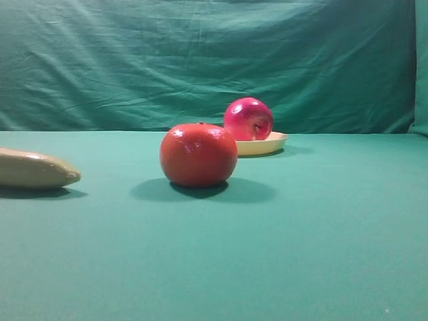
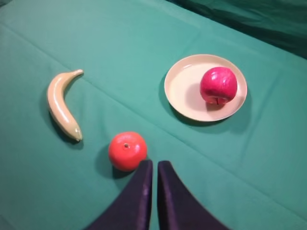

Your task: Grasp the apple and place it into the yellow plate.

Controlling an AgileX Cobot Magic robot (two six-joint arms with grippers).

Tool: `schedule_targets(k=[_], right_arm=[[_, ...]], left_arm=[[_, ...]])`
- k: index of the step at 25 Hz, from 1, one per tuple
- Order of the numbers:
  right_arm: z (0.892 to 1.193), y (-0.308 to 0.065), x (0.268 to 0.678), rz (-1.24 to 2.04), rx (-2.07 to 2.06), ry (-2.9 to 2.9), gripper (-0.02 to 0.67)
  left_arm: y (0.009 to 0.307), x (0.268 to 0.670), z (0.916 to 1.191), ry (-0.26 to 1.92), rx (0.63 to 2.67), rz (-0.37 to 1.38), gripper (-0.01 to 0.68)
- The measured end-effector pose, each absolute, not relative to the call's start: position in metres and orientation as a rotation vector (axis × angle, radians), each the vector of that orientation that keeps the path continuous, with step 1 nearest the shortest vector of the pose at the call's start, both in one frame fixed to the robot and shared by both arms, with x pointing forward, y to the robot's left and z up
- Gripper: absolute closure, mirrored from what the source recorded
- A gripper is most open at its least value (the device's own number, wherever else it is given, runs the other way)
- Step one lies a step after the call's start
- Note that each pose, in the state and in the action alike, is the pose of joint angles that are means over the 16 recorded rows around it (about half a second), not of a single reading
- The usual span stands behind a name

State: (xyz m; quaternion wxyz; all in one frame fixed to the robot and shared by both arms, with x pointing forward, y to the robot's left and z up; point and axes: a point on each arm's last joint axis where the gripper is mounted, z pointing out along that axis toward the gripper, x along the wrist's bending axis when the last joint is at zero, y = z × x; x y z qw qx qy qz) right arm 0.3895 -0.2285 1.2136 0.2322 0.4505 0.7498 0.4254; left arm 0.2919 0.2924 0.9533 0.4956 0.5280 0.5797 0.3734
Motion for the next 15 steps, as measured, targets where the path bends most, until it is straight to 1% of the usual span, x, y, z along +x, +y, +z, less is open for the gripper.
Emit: schedule_targets(k=[6, 15], right_arm=[[1.195, -0.255, 0.36, 1.178, 1.251, 1.876, 0.649], [1.14, -0.285, 0.314, 1.092, 1.293, 1.629, 0.649]], left_arm=[[0.292, 0.292, 0.953, 1.405, 1.279, 0.905, 0.516], [0.292, 0.292, 0.953, 1.405, 1.279, 0.905, 0.516]])
